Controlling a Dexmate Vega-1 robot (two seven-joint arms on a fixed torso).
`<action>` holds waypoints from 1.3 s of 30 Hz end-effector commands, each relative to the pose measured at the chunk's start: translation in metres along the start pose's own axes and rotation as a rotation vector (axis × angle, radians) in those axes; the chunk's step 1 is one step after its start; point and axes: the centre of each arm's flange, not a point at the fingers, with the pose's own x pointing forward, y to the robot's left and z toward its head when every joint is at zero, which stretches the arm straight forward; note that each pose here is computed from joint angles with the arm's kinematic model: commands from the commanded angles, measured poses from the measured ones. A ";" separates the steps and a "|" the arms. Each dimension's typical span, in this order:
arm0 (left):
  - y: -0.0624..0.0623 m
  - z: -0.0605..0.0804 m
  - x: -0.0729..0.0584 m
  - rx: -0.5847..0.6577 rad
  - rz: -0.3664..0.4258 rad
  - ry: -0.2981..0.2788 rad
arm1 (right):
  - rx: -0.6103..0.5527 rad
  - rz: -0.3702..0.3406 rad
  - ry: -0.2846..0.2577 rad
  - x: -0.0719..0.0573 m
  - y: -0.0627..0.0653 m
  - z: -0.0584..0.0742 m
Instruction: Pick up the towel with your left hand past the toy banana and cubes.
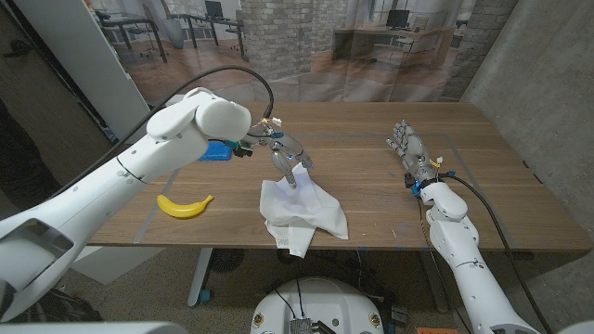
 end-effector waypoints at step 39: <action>-0.007 0.020 0.026 0.069 -0.148 -0.088 | 0.008 -0.006 0.001 0.006 0.000 -0.006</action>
